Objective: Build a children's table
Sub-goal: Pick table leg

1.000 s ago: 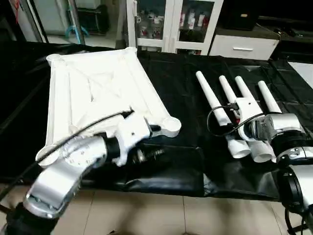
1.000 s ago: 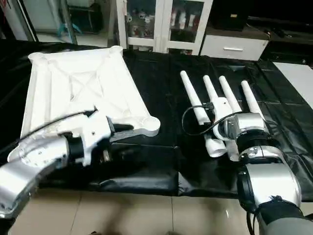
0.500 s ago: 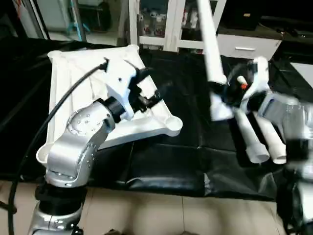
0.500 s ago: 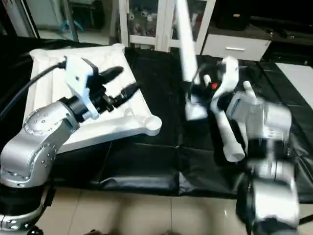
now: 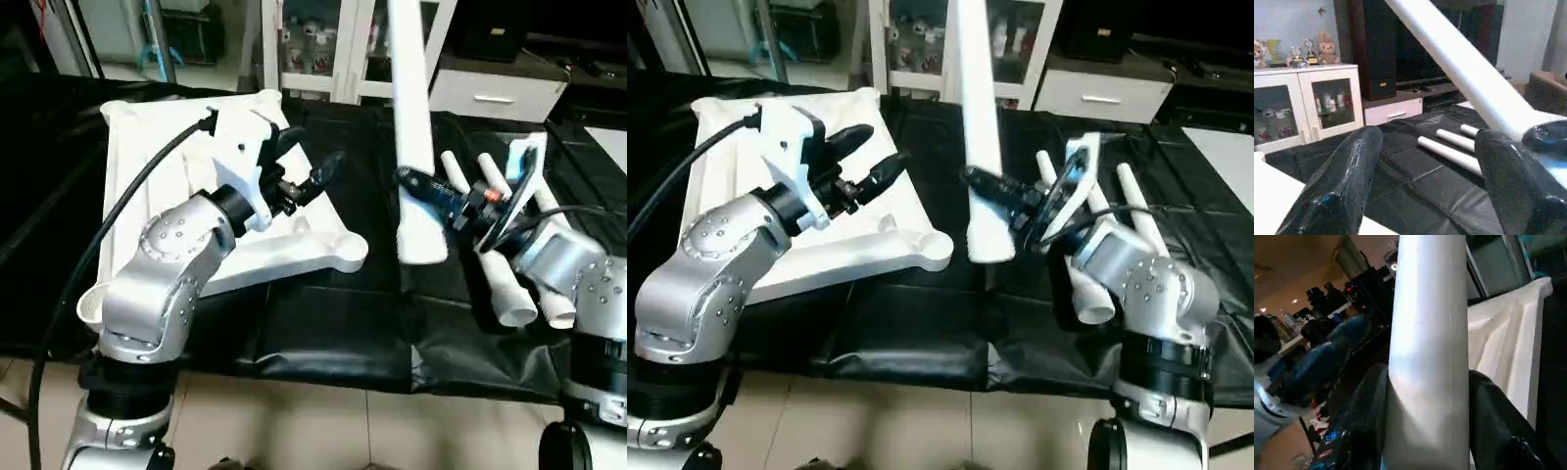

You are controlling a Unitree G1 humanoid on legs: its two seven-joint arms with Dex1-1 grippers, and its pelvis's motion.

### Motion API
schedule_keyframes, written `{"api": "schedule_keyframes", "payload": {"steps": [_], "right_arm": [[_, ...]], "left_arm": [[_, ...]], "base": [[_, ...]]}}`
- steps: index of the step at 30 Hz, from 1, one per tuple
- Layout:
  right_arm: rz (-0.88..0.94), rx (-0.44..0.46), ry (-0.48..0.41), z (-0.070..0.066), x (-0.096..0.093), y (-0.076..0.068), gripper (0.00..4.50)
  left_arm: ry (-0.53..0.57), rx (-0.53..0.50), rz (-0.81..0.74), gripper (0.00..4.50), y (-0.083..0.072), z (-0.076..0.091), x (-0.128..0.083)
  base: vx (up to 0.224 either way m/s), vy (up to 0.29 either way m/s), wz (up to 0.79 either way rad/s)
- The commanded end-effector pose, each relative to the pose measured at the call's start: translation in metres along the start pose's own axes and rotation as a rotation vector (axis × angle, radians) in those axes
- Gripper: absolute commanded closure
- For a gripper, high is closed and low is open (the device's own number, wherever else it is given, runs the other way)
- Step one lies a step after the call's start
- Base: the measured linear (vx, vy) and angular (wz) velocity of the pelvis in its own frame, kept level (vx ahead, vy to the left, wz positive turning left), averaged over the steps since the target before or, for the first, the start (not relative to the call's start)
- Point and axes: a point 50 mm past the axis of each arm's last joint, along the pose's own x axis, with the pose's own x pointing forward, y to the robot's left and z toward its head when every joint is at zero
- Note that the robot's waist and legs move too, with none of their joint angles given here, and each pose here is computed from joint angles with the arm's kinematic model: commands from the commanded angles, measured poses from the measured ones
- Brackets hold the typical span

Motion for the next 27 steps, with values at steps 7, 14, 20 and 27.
{"api": "schedule_keyframes", "payload": {"steps": [7,14,20,27], "right_arm": [[0.032,-0.099,0.063,-0.001,0.004,0.016,2.66],[0.116,-0.141,0.116,-0.009,0.004,0.032,2.66],[0.144,-0.165,0.151,-0.014,0.005,0.036,2.66],[0.143,-0.210,0.221,-0.027,0.007,0.037,2.66]], "left_arm": [[-0.032,-0.088,0.019,1.01,-0.001,0.008,0.010],[-0.097,-0.499,-0.127,1.01,-0.008,0.011,0.020],[-0.071,-0.574,-0.185,1.01,-0.009,0.012,0.024],[-0.074,-0.733,-0.385,1.01,-0.026,0.016,0.026]], "base": [[0.000,0.000,0.00],[0.000,0.000,0.00],[0.000,0.000,0.00],[0.000,0.000,0.00]]}}
